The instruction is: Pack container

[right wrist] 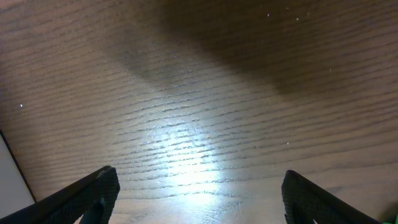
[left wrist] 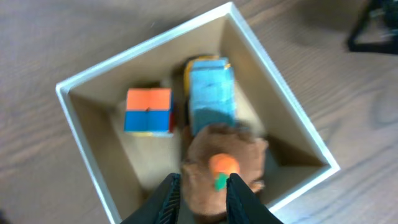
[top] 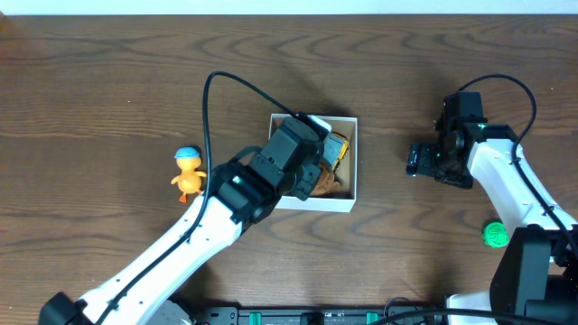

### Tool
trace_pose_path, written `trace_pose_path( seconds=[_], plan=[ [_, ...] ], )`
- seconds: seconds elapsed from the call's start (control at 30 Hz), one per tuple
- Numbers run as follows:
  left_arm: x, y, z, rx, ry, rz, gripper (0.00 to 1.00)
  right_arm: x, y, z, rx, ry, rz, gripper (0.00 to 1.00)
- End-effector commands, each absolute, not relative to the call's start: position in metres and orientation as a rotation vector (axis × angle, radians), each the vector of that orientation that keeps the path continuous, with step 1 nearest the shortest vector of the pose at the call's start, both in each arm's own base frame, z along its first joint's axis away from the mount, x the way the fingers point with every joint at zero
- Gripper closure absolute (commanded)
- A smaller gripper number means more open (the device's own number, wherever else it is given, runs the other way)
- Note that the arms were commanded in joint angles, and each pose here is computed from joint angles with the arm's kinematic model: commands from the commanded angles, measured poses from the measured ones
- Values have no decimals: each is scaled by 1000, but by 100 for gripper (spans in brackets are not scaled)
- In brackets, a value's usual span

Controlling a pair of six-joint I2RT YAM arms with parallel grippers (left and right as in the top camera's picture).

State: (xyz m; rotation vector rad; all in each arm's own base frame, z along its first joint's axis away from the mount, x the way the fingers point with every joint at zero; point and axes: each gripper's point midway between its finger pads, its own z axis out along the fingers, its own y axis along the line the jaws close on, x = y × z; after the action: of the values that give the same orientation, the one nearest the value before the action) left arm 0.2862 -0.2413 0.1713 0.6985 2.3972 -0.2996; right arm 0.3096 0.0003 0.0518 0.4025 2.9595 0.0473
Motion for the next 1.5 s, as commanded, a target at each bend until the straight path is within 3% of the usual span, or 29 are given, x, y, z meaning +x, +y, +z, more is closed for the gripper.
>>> trace_pose_path(
  seconds=[0.0, 0.53, 0.67, 1.3, 1.33, 1.4, 1.47],
  plan=[
    [295, -237, 148, 625, 2480, -241, 74, 312, 0, 54, 385, 2953, 54, 14],
    [267, -281, 69, 748, 2727, -518, 80, 313, 0, 54, 386, 2952, 54, 15],
    [270, -285, 75, 759, 2692, -532, 90, 313, 0, 54, 386, 2952, 54, 15],
    [263, -272, 31, 828, 2807, -434, 90, 313, 0, 54, 385, 2949, 55, 14],
    [265, -270, 29, 822, 2810, -414, 88, 313, 0, 54, 385, 2949, 55, 14],
    [270, -266, 29, 810, 2802, -367, 66, 313, 0, 54, 386, 2952, 54, 14],
    [272, -265, 32, 804, 2792, -360, 63, 312, 0, 54, 386, 2954, 54, 14]
  ],
)
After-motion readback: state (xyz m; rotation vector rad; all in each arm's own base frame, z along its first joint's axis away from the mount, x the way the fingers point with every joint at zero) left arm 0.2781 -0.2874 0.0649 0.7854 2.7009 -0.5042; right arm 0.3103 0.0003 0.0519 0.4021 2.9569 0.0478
